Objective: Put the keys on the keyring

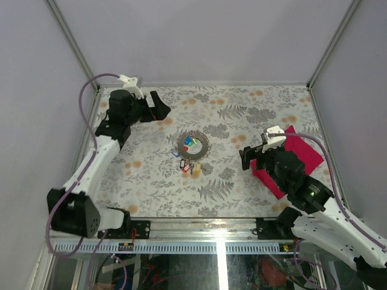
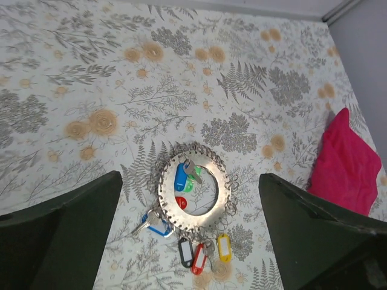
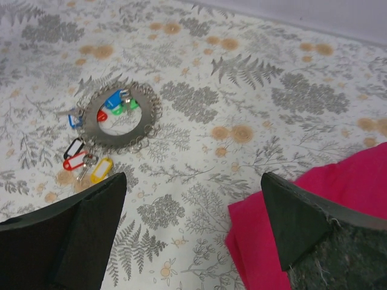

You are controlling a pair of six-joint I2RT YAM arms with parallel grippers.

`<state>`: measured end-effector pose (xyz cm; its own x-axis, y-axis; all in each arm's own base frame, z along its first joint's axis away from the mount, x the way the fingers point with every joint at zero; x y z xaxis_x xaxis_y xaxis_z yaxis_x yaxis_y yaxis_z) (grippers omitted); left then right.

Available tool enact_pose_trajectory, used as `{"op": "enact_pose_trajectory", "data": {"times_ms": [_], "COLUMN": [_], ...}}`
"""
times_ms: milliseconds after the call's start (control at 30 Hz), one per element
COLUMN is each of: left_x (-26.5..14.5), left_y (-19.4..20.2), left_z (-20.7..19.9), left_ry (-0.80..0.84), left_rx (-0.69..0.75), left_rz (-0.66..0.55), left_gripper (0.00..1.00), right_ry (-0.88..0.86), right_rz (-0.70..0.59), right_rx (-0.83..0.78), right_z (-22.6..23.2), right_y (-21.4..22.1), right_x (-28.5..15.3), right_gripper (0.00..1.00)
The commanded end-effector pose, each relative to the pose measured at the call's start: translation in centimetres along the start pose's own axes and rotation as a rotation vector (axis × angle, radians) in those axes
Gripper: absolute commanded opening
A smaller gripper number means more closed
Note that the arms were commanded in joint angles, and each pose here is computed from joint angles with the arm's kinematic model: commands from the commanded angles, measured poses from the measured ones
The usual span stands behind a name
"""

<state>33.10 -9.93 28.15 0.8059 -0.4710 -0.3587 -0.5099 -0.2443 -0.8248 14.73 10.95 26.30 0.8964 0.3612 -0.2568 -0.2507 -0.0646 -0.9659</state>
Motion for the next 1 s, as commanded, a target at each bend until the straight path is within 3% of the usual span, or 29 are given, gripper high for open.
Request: {"op": "enact_pose_trajectory", "data": {"times_ms": [0, 300, 467, 967], "left_x": [-4.3, -13.9, -17.1, -16.4], "left_y": [0.4, 4.0, 6.4, 8.0], "left_z": [0.3, -0.4, 1.2, 2.4], "left_ry": [-0.204, -0.306, -0.455, -0.516], "left_rx": [-0.044, -0.021, -0.089, -0.11], "left_rz": [-0.093, -0.259, -0.438, -0.412], "left_gripper": [1.0, 1.0, 1.0, 1.0], "right_ry": [0.101, 0.099, 0.143, 0.245], "right_rz": [-0.128, -0.201, -0.2, -0.15], "right_rx": [0.02, 0.074, 0.127, 0.138], "right_z": [-1.4, -2.3, -2.6, -3.1], "right_y": [-3.4, -3.0, -1.6, -0.9], "right_x": [-1.9, -3.7, -3.7, -3.1], "right_gripper": [0.99, 0.99, 0.99, 0.99]}}
Point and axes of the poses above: each gripper's point midway between its finger pads, its own x axis out along the fingers, its own z axis along the line the jaws close on, y = z × x, the point moved 9 cm from there along -x, back along the fingers, and after that the axes turned 1 degree about x, right-handed, at the moved point
